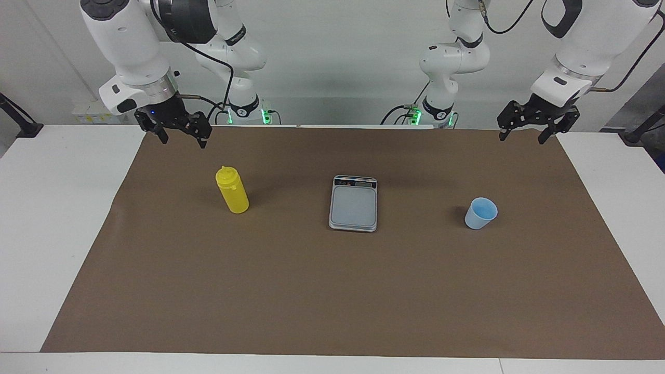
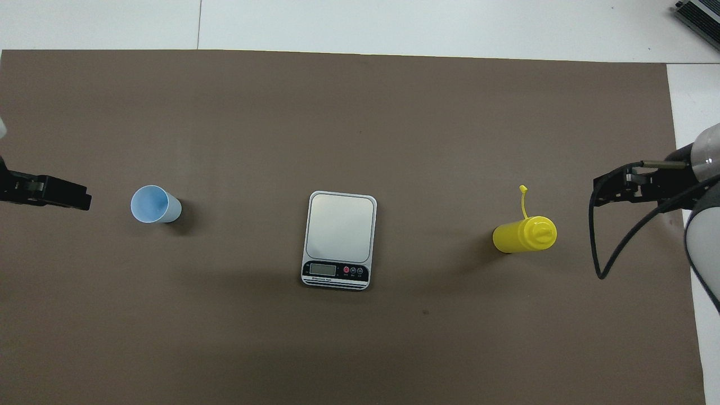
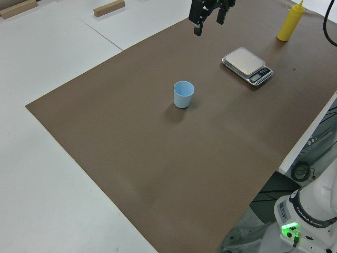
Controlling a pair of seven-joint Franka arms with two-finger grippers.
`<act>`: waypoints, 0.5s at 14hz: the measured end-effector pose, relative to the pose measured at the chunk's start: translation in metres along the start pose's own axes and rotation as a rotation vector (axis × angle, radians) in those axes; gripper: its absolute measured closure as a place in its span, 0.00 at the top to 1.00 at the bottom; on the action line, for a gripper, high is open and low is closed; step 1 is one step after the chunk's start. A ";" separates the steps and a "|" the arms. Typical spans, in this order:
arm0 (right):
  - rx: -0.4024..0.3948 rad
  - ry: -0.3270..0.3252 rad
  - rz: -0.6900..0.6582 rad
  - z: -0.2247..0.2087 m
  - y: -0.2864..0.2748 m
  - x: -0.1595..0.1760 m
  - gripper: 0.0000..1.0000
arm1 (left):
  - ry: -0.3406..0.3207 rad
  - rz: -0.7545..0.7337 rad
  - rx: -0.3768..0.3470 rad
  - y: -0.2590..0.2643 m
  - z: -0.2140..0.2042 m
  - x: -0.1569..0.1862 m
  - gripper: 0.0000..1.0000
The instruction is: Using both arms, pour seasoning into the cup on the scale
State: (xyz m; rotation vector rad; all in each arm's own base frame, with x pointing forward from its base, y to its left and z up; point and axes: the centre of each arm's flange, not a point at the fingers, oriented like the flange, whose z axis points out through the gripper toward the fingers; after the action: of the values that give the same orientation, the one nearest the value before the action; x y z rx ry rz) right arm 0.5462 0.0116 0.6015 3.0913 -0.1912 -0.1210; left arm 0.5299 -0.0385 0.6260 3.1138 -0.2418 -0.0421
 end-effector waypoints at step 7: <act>0.000 0.000 0.000 0.000 0.000 0.000 1.00 | 0.020 0.003 0.003 0.001 0.012 0.002 1.00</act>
State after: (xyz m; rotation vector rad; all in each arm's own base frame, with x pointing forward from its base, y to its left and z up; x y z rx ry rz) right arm 0.5462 0.0116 0.6015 3.0913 -0.1911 -0.1210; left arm 0.5318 -0.0398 0.6140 3.1155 -0.2457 -0.0102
